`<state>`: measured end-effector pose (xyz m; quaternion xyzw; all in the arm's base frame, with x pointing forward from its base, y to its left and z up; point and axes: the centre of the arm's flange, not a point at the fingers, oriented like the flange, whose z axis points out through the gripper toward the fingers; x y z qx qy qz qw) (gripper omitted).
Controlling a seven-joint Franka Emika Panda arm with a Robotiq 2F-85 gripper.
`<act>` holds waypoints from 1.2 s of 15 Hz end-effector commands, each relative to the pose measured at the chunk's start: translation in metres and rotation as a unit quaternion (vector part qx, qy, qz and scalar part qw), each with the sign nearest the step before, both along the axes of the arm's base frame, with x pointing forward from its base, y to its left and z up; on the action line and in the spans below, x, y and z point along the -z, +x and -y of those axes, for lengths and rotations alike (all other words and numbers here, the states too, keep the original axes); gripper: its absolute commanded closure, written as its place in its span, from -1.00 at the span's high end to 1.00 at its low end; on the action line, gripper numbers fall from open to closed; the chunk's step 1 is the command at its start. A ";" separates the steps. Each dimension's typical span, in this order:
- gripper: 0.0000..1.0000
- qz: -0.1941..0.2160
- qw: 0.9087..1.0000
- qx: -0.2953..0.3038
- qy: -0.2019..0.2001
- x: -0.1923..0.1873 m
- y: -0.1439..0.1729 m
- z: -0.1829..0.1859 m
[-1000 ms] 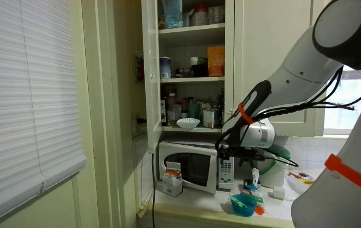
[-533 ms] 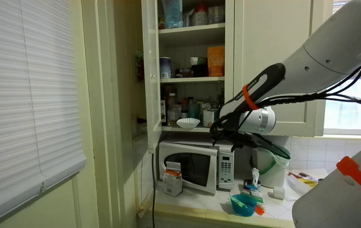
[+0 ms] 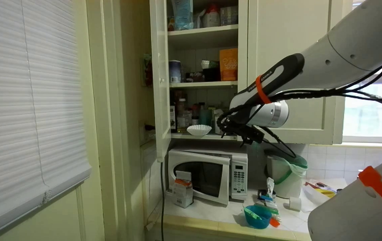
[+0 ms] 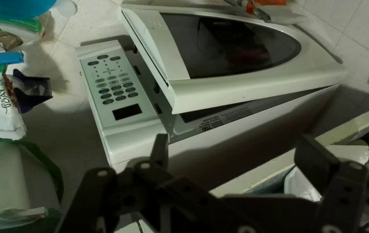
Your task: Move the blue bowl to the right, put the white bowl on the counter then put the green bag inside the white bowl
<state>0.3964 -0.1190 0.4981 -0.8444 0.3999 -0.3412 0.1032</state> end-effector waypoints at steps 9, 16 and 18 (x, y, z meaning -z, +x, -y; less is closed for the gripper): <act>1.00 0.039 0.997 0.045 0.042 -0.037 0.061 0.013; 1.00 0.036 0.997 0.054 0.047 -0.053 0.115 0.025; 1.00 0.027 0.997 0.049 0.049 -0.052 0.128 0.025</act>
